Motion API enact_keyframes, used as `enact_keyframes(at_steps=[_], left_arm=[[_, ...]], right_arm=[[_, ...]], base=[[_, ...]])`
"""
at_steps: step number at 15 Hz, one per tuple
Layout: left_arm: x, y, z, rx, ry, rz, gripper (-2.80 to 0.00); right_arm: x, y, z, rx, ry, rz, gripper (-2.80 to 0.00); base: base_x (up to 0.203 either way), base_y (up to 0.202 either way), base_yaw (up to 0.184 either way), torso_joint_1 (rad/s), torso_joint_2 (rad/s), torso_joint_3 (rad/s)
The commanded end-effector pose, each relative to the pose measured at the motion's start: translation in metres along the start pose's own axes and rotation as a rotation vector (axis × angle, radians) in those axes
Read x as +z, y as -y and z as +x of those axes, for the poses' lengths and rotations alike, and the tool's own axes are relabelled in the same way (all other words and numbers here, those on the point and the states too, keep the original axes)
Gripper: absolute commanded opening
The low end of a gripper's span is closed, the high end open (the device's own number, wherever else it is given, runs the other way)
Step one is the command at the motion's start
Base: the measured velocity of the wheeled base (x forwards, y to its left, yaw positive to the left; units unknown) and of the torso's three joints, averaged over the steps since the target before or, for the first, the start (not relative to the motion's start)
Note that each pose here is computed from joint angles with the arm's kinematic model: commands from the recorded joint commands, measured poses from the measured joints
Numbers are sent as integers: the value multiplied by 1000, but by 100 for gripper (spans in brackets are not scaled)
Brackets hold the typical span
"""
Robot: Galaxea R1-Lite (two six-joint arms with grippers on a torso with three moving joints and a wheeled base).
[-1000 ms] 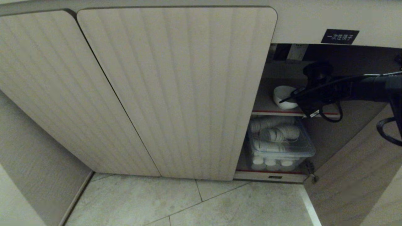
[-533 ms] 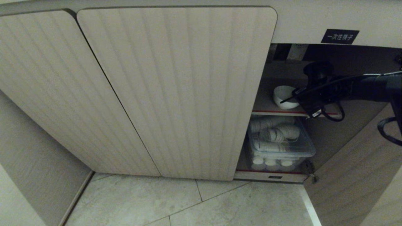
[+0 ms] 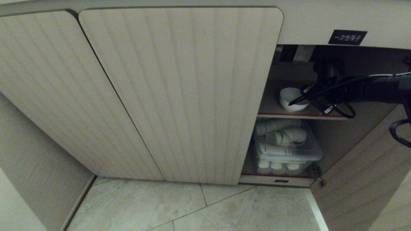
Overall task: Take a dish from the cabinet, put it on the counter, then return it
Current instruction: Put it back into the cabinet
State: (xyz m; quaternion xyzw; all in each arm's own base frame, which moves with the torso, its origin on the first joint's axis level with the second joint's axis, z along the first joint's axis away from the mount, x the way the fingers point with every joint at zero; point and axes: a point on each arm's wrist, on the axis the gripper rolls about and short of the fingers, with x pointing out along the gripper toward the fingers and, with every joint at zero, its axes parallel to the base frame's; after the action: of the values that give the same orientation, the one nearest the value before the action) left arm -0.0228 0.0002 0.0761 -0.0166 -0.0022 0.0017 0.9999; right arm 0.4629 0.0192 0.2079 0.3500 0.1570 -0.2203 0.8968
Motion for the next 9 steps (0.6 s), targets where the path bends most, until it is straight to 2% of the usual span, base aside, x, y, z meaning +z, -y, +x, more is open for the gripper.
enact_keyframes(at_steps=[1,3,7,9], left_arm=[[0,0,0,1,1,-1,-280],[0,0,0,1,1,-1,-280],[0,0,0,1,1,-1,-280],[0,0,0,1,0,-1,-280]], right_arm=[[0,0,0,37,42,-90,0],[0,0,1,77,104,-172,0],[0,1,2,142,282,-409,0],[4,-4,-1,183,365,-440,0]], base=[[0,0,0,0,0,0],[0,0,0,0,0,0],[0,0,0,0,0,0],[0,0,0,0,0,0]])
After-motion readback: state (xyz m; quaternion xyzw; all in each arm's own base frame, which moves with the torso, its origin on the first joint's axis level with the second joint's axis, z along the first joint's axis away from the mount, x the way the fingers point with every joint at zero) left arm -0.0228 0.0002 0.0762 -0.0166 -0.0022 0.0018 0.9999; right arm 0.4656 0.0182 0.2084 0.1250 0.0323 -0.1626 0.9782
